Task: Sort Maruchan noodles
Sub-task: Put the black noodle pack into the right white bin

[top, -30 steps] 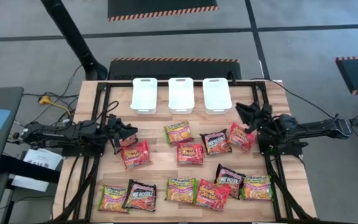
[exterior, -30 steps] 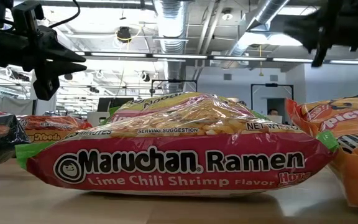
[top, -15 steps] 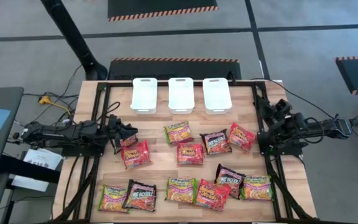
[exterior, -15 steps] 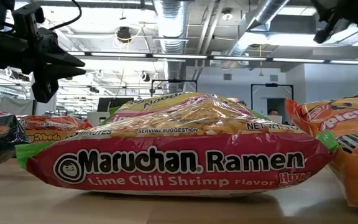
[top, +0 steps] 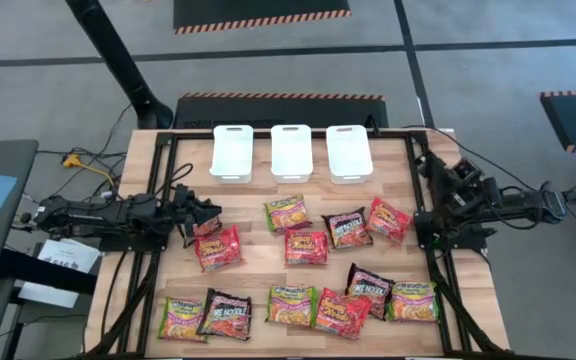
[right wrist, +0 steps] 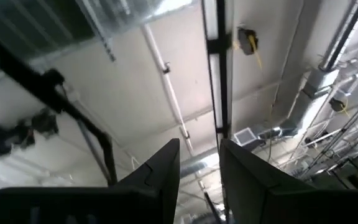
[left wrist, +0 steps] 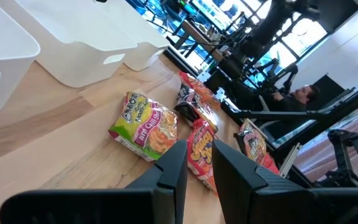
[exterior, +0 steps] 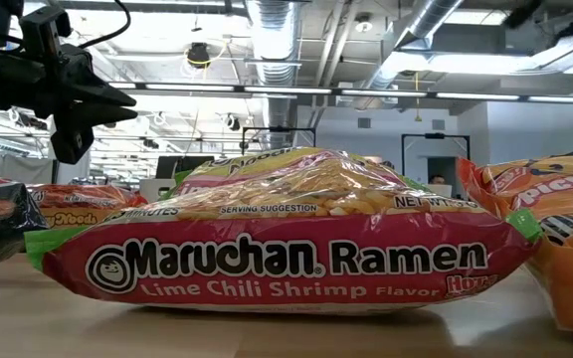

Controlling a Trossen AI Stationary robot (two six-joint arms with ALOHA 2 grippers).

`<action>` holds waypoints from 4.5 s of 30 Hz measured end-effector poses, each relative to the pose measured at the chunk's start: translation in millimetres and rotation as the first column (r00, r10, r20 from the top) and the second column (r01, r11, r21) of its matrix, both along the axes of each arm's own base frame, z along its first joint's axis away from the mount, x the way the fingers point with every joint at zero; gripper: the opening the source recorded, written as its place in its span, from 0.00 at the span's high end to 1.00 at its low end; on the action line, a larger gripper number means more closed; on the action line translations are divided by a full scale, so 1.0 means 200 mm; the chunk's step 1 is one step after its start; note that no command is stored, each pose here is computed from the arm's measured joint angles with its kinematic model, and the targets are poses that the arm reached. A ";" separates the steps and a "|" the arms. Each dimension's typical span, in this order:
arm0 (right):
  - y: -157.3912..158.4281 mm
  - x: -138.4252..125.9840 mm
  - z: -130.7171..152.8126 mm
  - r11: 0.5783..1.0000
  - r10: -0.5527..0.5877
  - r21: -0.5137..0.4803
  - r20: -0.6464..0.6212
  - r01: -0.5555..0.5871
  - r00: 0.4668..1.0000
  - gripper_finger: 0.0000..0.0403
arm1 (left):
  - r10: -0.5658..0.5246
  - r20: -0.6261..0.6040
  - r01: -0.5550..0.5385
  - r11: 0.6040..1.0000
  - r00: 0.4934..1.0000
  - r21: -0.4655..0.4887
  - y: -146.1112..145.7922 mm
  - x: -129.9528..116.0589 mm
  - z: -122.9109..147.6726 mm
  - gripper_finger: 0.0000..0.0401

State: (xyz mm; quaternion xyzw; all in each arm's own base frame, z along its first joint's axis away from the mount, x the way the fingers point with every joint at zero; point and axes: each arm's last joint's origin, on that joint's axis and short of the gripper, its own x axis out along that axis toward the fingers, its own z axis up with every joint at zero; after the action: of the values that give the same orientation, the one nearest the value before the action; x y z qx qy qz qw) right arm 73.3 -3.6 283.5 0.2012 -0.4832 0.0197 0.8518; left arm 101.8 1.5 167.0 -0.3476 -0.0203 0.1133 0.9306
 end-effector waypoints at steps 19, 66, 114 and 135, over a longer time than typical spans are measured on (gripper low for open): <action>-0.01 0.18 0.41 0.954 -0.286 -0.254 -0.610 0.159 0.739 0.64 | 0.000 0.000 0.000 1.000 1.000 0.000 0.00 0.00 0.00 0.85; 0.11 0.72 -0.18 0.927 -0.323 -0.304 -0.945 -0.219 -0.057 0.41 | 0.001 0.009 -0.001 0.999 1.000 -0.040 0.00 0.00 0.00 0.85; 0.11 0.83 -0.68 0.978 -0.188 -0.085 -0.747 -0.189 -0.638 0.62 | 0.001 0.002 -0.001 0.999 1.000 -0.034 0.00 0.00 0.00 0.85; 0.12 0.92 -0.46 0.981 -0.177 -0.072 -0.708 -0.179 -0.684 0.99 | 0.000 -0.002 0.000 1.000 1.000 -0.018 0.00 0.00 0.00 0.85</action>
State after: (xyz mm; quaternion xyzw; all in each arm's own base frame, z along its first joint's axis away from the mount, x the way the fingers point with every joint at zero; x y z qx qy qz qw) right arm 258.1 20.4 192.4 0.0137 0.5974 -0.1290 0.7914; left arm 101.7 1.4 166.5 -0.3557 -0.0184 0.1139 0.9274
